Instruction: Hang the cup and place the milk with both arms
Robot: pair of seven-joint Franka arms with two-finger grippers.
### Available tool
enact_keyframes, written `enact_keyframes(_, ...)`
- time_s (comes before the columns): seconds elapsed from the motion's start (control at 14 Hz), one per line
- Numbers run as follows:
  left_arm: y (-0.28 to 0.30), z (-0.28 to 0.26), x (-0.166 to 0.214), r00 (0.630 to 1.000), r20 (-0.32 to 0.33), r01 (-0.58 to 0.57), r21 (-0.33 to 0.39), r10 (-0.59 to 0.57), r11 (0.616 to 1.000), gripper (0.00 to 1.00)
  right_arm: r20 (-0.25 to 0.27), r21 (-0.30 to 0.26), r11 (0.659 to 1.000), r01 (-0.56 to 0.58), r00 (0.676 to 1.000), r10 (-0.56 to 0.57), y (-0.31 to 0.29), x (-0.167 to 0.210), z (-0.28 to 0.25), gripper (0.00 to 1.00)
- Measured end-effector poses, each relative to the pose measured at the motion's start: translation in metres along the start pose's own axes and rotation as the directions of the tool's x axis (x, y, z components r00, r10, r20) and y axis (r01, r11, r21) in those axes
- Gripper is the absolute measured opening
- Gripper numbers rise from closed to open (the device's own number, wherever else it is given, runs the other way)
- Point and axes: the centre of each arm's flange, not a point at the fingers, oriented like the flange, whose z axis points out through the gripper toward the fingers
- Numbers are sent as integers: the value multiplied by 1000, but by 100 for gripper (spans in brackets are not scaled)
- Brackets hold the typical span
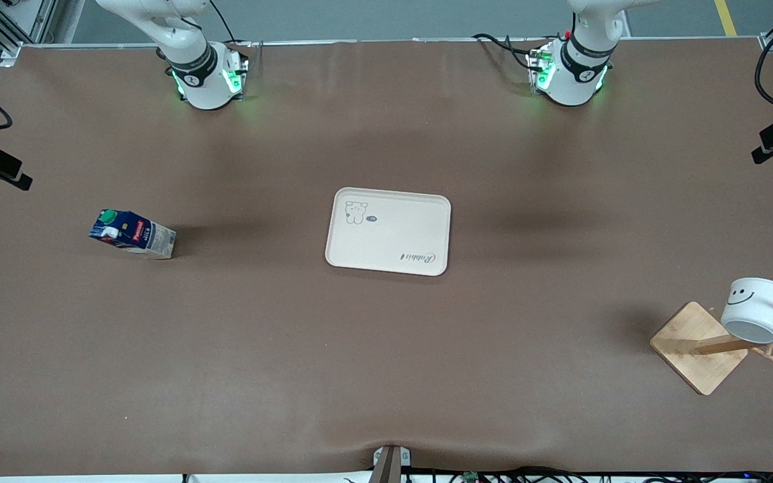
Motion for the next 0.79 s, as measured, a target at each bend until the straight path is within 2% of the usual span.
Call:
enact_keyframes(0.36, -12, 1, 2, 1000, -15, 3, -30, -4, 1000, 100, 0, 0, 1000, 0, 1000, 0, 0, 0, 0, 100)
enact_keyframes(0.5, 12, 3, 6, 999, -12, -34, -29, 34, 999, 100, 0, 0, 1000, 0, 1000, 0, 0, 0, 0, 100)
enact_keyframes(0.79, 81, 2, 3, 999, 26, -20, -25, 21, 999, 100, -1, 0, 1000, 0, 1000, 0, 0, 0, 0, 100)
